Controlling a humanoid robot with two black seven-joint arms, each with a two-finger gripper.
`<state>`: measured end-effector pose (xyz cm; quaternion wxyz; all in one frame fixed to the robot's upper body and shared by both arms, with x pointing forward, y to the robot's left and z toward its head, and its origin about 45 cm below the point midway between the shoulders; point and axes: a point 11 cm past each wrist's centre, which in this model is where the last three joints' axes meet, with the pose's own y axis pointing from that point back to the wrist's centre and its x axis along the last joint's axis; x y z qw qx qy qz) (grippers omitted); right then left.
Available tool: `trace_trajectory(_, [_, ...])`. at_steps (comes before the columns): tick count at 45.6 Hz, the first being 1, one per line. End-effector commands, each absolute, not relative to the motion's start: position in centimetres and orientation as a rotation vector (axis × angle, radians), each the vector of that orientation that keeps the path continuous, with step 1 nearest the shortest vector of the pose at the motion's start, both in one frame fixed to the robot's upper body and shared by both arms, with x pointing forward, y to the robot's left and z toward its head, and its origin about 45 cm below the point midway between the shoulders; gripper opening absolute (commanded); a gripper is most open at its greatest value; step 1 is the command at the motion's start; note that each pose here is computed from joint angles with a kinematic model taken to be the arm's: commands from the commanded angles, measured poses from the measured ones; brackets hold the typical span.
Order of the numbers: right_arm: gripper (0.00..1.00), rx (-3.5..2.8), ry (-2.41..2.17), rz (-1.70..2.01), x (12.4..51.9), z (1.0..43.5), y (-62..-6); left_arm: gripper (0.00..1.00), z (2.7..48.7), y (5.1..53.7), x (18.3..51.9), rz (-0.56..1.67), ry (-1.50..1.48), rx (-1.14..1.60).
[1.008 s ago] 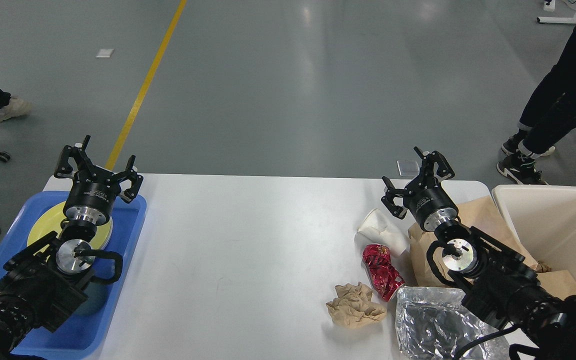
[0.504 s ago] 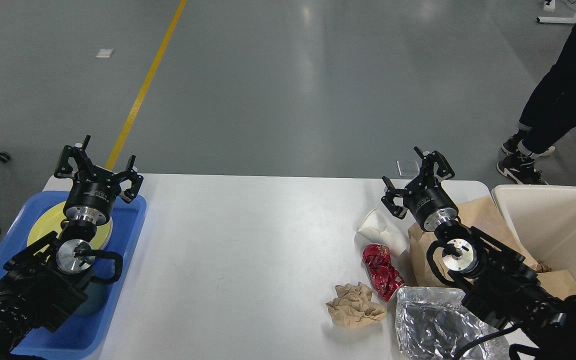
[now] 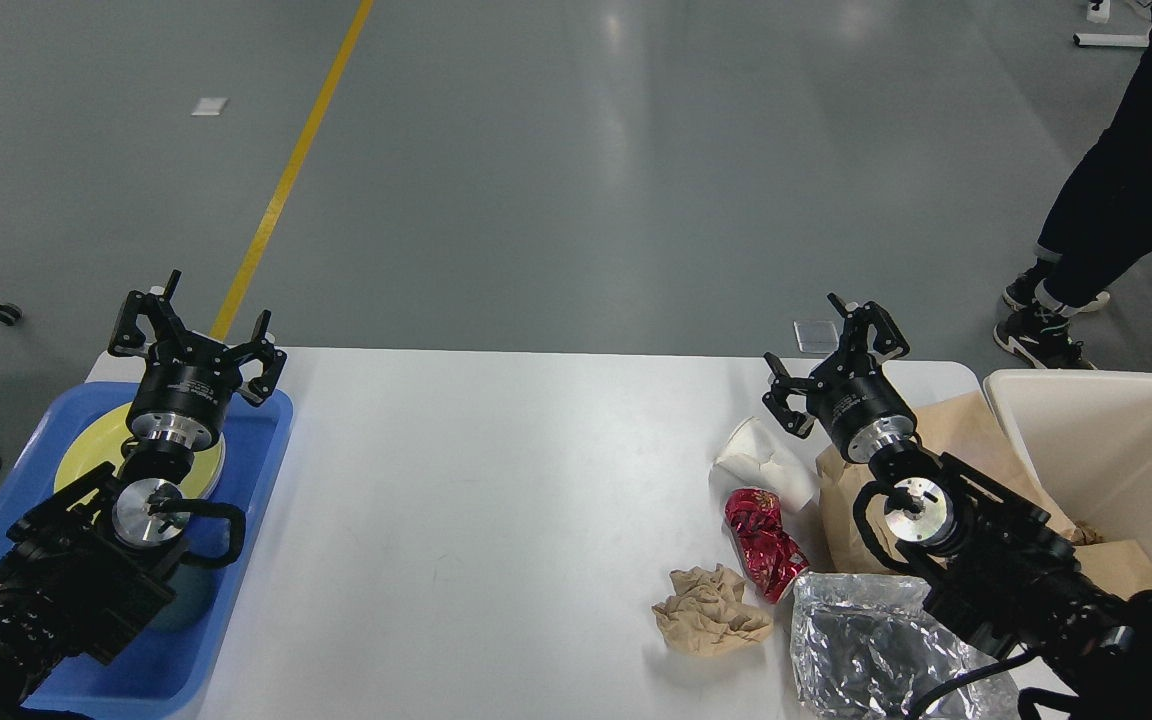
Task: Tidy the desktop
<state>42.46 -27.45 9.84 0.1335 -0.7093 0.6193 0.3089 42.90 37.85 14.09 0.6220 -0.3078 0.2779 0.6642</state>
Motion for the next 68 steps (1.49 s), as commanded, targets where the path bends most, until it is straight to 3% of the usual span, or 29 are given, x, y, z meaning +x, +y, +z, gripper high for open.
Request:
trace_trajectory(1, [1.00,-2.056,1.796,0.896,42.5,9.8,-27.4,0.97,14.1,37.9,42.9,1.526,0.638,-0.708])
trace_trajectory(15, [1.00,-2.011,1.783,0.895,43.3,10.9,-27.6,0.97,14.1,37.8,42.9,1.525,0.638,-0.706])
trace_trajectory(31, [1.00,-1.807,1.855,0.765,44.8,14.8,-35.1,0.97,14.1,37.9,42.9,1.527,0.638,-0.705])
trace_trajectory(68, [1.00,-1.753,1.958,0.804,42.8,12.1,-37.1,0.97,14.1,37.9,42.9,1.527,0.638,-0.705])
